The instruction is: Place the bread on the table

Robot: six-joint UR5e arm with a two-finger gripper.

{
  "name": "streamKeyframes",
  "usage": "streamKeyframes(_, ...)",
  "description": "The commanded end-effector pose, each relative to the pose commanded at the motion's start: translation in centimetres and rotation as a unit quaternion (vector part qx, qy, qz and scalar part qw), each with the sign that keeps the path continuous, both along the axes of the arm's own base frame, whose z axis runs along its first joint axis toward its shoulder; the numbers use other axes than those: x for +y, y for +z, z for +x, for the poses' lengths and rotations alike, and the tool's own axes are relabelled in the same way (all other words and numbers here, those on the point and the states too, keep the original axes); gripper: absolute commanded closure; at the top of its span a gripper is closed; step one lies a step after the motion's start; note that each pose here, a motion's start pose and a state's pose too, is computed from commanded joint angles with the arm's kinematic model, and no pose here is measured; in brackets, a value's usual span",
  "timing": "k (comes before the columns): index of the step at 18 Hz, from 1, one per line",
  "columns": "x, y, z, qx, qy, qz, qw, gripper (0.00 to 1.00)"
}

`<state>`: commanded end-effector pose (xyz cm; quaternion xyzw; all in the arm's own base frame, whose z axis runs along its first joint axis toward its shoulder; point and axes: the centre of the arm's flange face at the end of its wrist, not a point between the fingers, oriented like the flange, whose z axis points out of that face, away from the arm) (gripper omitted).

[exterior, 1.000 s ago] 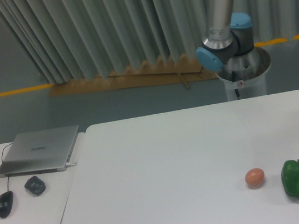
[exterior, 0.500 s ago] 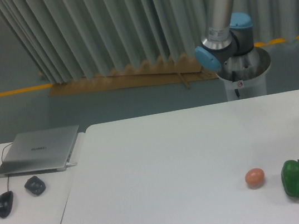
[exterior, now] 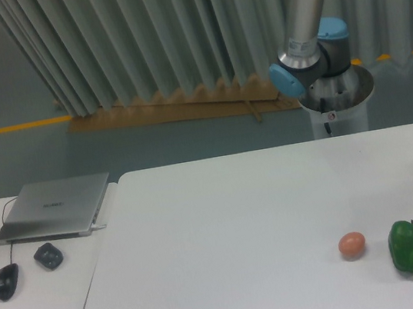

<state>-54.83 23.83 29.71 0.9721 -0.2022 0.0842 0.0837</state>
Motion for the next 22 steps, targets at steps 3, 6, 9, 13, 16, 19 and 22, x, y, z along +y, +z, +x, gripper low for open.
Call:
streamKeyframes(3, -0.3, -1.1, 0.5, -0.011, 0.0, -0.005, 0.9999, 0.0)
streamKeyframes(6, -0.3, -2.1, 0.9, -0.019, -0.001, -0.009, 0.9998, 0.0)
streamKeyframes(9, -0.4, -1.9, 0.8, -0.017, -0.002, -0.014, 0.9998, 0.0)
streamKeyframes(13, -0.4, -2.0, 0.8, -0.017, -0.004, -0.019, 0.9997, 0.51)
streamKeyframes(16, -0.3, -1.7, 0.7, -0.014, -0.005, -0.021, 0.9997, 0.69)
streamKeyframes(19, -0.3, -1.6, 0.7, -0.013, -0.005, -0.021, 0.9997, 0.7)
streamKeyframes(22, -0.1, -0.4, 0.3, -0.004, -0.003, -0.02, 0.9998, 0.7)
